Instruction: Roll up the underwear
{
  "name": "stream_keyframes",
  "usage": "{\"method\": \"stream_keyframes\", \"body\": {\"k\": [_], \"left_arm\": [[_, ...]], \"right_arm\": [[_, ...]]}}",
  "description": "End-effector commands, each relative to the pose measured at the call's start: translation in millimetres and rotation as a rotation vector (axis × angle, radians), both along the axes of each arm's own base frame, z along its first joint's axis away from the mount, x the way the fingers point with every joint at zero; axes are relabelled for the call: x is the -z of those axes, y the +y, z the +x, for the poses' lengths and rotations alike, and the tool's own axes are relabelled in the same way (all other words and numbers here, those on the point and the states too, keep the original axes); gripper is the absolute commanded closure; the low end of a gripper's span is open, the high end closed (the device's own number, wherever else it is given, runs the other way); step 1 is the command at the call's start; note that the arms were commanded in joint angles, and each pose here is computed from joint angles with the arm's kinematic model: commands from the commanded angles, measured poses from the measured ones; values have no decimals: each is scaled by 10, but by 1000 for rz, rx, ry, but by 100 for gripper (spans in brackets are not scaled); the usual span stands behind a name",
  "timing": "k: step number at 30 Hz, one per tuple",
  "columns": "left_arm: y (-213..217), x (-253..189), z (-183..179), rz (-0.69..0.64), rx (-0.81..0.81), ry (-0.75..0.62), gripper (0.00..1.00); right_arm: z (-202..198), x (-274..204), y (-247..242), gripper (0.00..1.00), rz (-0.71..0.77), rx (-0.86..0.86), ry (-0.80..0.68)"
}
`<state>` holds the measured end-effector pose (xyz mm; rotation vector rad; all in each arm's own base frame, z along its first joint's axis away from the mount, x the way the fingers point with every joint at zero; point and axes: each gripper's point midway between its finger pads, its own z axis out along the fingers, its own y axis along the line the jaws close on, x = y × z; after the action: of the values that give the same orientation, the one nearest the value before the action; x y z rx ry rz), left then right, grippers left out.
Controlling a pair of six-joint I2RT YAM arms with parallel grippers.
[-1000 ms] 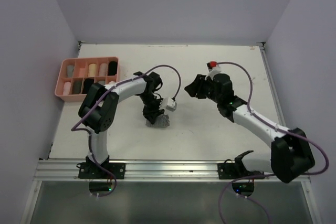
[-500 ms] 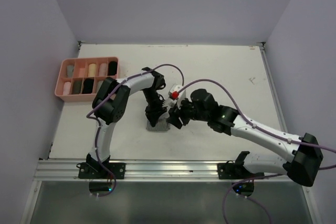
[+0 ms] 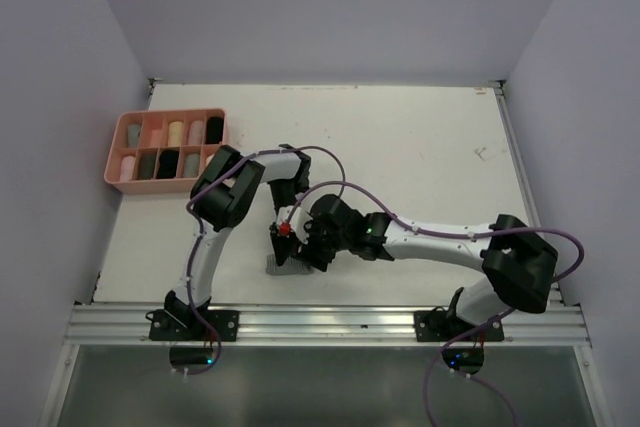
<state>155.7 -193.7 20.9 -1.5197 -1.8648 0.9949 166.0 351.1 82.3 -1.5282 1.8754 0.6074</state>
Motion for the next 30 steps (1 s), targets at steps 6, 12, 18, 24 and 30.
{"method": "stream_keyframes", "body": {"k": [6, 12, 18, 24, 30], "left_arm": [[96, 959, 542, -23, 190, -333, 74], [102, 954, 526, -24, 193, -332, 73], [108, 951, 536, -25, 195, -336, 72], [65, 881, 631, -42, 169, -365, 64], [-10, 539, 996, -123, 21, -429, 50]], "right_arm": [[-217, -268, 433, 34, 112, -87, -82], [-217, -111, 496, 32, 93, -93, -137], [-141, 216, 511, 31, 13, -112, -167], [-286, 657, 410, 37, -87, -158, -79], [-365, 892, 251, 43, -153, -144, -24]]}}
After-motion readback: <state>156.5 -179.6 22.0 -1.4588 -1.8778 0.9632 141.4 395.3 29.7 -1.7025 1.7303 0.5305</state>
